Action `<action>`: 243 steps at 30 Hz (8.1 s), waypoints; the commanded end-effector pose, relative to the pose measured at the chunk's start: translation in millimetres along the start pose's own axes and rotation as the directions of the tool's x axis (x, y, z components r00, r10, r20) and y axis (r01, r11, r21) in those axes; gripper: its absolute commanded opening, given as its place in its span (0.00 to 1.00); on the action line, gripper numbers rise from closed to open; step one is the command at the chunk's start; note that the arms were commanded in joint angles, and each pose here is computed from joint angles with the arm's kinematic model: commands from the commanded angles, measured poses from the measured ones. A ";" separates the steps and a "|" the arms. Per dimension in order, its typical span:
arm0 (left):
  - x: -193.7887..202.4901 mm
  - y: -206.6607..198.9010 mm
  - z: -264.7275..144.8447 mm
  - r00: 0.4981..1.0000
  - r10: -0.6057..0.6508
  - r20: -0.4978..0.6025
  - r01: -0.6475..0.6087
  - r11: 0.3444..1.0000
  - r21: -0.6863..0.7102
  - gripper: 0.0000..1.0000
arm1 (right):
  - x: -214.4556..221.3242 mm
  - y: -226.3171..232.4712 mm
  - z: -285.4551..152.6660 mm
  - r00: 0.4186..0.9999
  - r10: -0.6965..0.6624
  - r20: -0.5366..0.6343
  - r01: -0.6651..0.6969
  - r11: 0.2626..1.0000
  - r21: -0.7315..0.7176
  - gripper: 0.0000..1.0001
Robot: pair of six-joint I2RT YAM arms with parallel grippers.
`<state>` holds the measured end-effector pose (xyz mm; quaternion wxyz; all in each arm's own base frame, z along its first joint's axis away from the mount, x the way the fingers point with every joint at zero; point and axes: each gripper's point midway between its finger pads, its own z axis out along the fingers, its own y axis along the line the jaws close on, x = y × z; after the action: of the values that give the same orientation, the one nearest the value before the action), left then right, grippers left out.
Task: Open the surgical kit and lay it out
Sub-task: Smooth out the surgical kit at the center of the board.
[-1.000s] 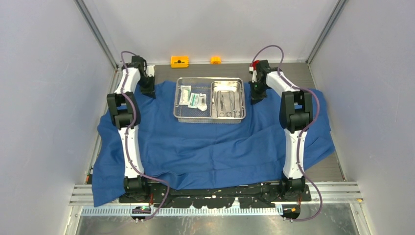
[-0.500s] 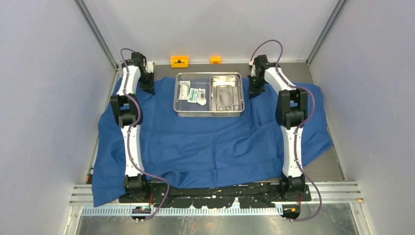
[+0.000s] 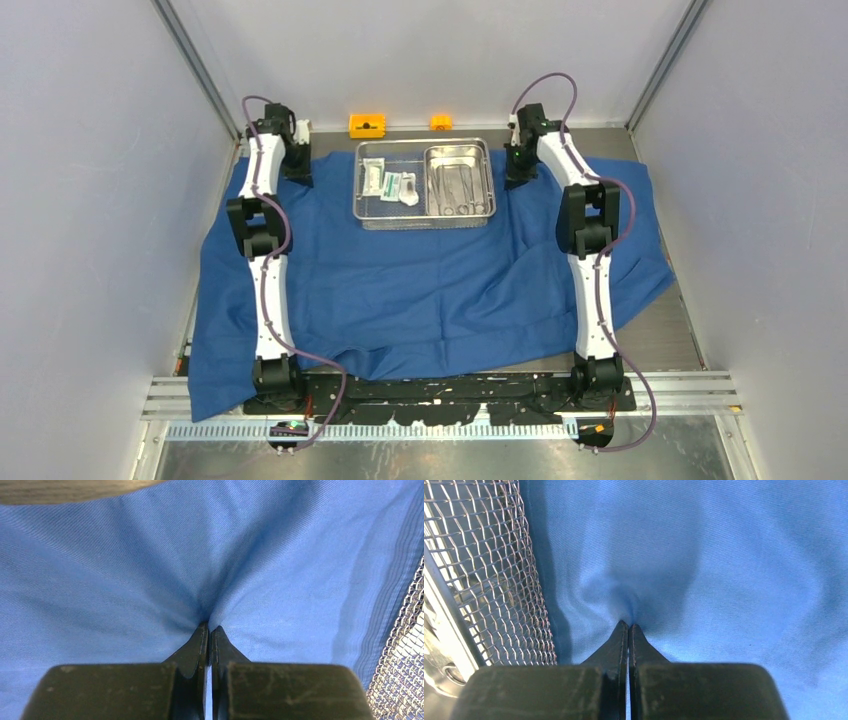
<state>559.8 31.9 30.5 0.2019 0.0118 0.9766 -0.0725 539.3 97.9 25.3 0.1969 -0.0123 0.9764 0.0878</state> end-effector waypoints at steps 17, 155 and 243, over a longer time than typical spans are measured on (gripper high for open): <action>-47.2 66.8 7.2 0.983 0.045 0.178 -0.005 0.975 -0.223 0.00 | -79.2 -42.5 10.3 0.969 -0.011 0.249 -0.034 0.984 0.176 0.00; 61.8 -34.5 -107.1 0.914 0.381 0.138 -0.364 0.922 -0.129 0.99 | -61.6 -175.2 -72.0 0.972 -0.144 0.185 0.037 0.874 0.484 0.73; -26.0 13.5 -122.7 0.920 0.036 0.391 -0.026 0.999 -0.031 1.00 | -28.2 -230.3 -62.1 0.972 0.085 0.220 -0.145 0.951 0.272 0.69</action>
<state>534.2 68.6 107.4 0.3416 -0.0216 0.9380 -0.0546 533.9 -133.8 40.6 0.2559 0.0756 0.9628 -0.0420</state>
